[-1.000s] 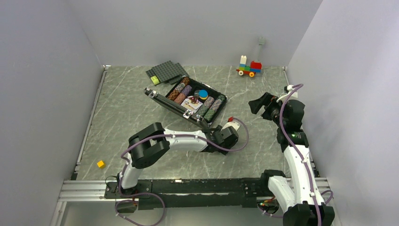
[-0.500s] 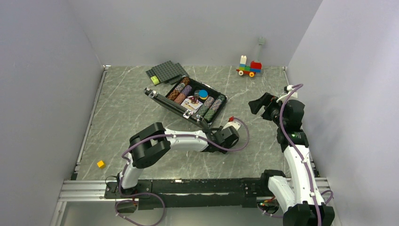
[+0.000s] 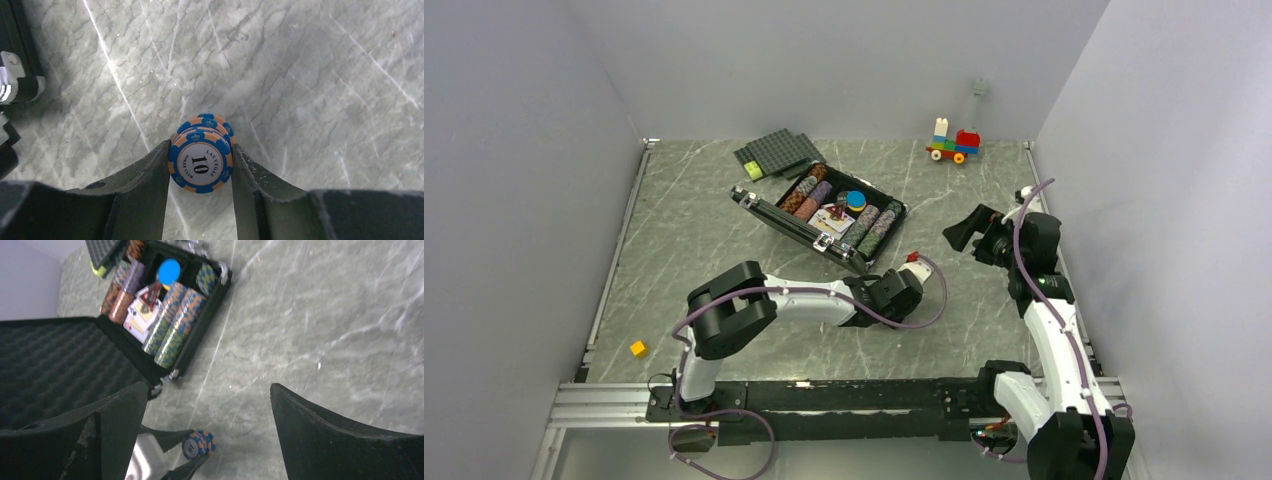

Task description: Pack up texas hold em set

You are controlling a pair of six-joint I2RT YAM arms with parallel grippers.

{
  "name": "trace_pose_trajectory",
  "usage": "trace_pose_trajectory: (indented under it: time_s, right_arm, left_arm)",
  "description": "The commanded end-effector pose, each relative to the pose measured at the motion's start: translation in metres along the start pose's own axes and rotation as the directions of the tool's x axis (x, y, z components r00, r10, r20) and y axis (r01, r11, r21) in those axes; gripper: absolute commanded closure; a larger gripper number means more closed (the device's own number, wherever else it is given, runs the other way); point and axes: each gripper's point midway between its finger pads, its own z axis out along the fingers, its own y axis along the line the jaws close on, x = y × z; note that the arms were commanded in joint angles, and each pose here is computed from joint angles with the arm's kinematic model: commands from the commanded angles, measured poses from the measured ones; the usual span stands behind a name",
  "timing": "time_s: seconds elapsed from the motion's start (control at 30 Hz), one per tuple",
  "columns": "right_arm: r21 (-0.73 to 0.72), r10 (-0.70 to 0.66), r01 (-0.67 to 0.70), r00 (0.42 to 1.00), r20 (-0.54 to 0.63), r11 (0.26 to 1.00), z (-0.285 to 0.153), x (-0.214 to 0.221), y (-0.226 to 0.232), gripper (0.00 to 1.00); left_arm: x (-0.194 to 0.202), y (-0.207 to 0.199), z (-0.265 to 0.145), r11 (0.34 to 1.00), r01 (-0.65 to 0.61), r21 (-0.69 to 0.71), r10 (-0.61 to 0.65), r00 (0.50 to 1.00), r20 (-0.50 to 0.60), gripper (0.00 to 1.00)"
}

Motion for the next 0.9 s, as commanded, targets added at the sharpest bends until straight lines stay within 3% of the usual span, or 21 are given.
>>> trace_pose_trajectory:
  time_s: [0.0,0.4,0.57,0.87]
  right_arm:
    - [-0.03,0.073,-0.077,0.99,-0.117,0.997,0.003,0.034,-0.002,0.04]
    - [-0.122,0.187,-0.239,0.923,-0.338,0.963,0.002,0.102,0.003,0.06]
    - [-0.239,0.204,-0.345,0.859,-0.469,0.908,-0.013,0.133,0.023,0.16]
    - [-0.322,0.137,-0.392,0.791,-0.596,0.862,-0.032,0.165,0.047,0.3]
  left_arm:
    - [-0.035,-0.01,-0.028,0.994,-0.044,0.098,0.032,0.991,0.127,1.0]
    - [-0.04,-0.031,-0.074,0.933,-0.205,0.297,0.132,0.96,0.248,1.0]
    - [-0.04,-0.033,-0.083,0.91,-0.259,0.324,0.172,0.946,0.275,1.0]
    - [-0.048,-0.037,-0.09,0.891,-0.301,0.34,0.183,0.923,0.337,1.0]
